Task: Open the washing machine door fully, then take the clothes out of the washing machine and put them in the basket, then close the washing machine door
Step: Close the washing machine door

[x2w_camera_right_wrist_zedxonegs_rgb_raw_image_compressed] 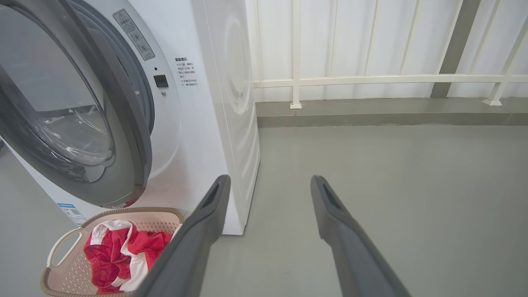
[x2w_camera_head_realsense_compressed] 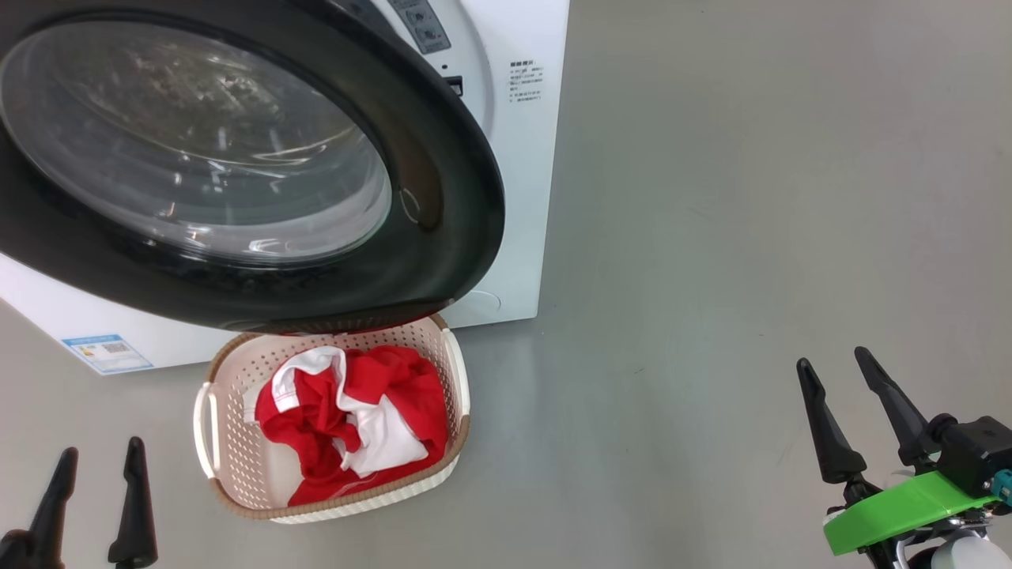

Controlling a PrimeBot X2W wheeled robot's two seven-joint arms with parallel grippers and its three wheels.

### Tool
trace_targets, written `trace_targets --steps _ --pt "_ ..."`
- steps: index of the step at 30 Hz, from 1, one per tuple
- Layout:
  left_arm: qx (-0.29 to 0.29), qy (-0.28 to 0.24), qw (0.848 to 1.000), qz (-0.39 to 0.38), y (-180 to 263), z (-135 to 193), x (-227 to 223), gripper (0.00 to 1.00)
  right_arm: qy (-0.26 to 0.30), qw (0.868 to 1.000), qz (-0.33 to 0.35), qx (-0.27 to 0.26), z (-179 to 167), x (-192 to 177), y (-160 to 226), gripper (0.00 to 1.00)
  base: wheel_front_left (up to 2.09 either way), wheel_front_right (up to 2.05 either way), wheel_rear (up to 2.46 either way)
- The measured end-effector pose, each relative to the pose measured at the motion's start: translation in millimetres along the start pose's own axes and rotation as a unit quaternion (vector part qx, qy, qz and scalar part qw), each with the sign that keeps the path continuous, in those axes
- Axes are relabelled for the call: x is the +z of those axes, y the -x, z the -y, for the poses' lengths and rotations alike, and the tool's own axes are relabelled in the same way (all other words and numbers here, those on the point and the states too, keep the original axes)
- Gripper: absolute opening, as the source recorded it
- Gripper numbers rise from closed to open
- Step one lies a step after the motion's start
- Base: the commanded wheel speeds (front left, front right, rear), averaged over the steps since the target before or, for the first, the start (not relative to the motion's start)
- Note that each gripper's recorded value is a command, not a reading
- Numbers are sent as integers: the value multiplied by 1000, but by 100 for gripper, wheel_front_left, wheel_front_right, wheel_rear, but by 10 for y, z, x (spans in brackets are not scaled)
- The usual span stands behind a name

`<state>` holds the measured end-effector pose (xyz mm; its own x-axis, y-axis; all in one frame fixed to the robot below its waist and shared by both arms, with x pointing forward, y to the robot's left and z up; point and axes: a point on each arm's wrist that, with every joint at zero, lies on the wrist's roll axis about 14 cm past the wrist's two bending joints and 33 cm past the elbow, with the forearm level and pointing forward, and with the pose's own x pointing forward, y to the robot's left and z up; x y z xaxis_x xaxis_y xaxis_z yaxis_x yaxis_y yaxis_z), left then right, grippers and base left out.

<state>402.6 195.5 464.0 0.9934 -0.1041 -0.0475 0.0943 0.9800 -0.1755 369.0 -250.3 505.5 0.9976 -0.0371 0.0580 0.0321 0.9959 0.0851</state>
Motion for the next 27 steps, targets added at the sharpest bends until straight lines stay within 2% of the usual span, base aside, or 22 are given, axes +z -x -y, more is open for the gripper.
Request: trace_targets --steps 27 --pt "17 -1 1000 1 101 -26 -17 100 -1 1000 6 7 -44 32 -26 100 0 0 0"
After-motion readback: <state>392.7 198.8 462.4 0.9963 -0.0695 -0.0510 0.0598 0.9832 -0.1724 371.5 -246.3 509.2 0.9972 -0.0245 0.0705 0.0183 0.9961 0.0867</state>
